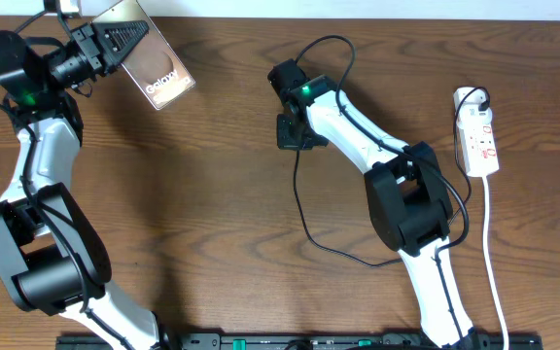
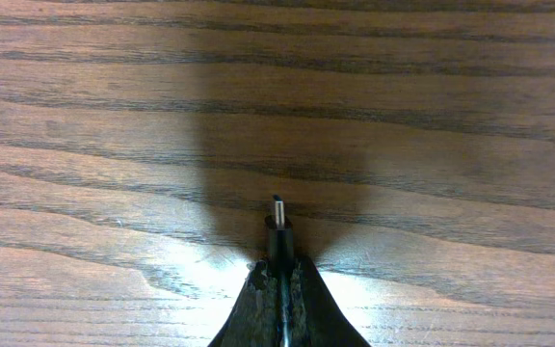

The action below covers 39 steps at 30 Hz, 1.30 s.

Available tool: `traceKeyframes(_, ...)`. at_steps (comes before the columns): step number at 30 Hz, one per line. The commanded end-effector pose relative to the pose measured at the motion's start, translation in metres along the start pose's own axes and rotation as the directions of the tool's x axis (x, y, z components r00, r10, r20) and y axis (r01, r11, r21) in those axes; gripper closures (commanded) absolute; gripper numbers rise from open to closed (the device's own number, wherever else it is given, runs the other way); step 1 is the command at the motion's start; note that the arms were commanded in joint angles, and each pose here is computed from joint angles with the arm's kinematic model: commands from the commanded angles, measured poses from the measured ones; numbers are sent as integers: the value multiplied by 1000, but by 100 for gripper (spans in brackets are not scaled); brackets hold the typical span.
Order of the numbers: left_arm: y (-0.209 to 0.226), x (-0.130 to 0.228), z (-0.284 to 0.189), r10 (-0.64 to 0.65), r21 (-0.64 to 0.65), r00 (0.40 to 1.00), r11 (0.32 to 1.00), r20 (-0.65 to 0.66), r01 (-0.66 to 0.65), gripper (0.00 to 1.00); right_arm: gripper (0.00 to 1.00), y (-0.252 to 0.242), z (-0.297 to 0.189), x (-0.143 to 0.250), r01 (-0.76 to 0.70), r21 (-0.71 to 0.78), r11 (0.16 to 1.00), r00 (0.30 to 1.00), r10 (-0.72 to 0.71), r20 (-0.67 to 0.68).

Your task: Plug charger to phone and switch on socket

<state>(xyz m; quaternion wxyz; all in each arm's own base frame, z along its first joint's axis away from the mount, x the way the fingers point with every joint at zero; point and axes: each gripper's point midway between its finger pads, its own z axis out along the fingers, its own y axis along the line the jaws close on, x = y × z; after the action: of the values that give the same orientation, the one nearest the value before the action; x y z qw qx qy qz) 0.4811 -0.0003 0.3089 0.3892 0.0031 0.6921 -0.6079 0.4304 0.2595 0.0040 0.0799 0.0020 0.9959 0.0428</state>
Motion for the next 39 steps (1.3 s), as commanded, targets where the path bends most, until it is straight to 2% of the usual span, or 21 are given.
traceKeyframes(1,-11,-1,0,34,11,999,999,-9,-34,93,99,9,-5,4,-7,-43,999,1000,7,-10)
traceKeyframes(4,-11,-1,0,34,11,999,999,-9,-34,93,99,34,-8,7,73,-186,980,996,-80,-32)
traceKeyframes(7,-11,-1,0,34,11,999,999,-9,-34,92,99,78,-24,16,229,-451,863,965,-263,-13)
traceKeyframes(9,-11,-1,0,37,11,999,999,-9,-37,93,99,115,-54,31,359,-686,632,902,-424,82)
traceKeyframes(11,-11,-1,0,37,11,999,999,-9,-37,93,99,142,-94,48,445,-836,320,823,-514,241)
traceKeyframes(14,-11,-1,0,37,11,999,999,-9,-37,93,99,156,-133,64,482,-876,20,754,-519,403)
traceKeyframes(15,-11,-1,0,37,11,999,999,-9,-37,93,99,158,-142,68,484,-874,-45,741,-511,436)
traceKeyframes(22,-11,0,2,37,13,999,999,-12,-37,92,99,162,-181,74,471,-832,-292,707,-439,554)
traceKeyframes(31,-10,-5,6,32,2,999,999,21,-32,93,99,166,-187,59,467,-838,-281,717,-434,545)
traceKeyframes(33,-9,-7,6,25,-1,999,1000,31,-25,92,99,169,-186,51,467,-849,-246,729,-436,527)
traceKeyframes(35,-8,-10,6,-1,-8,999,1000,51,2,93,99,175,-184,36,461,-872,-166,763,-428,485)
traceKeyframes(39,-5,-19,5,-35,-23,994,999,102,37,93,99,185,-192,19,482,-866,-132,778,-390,492)
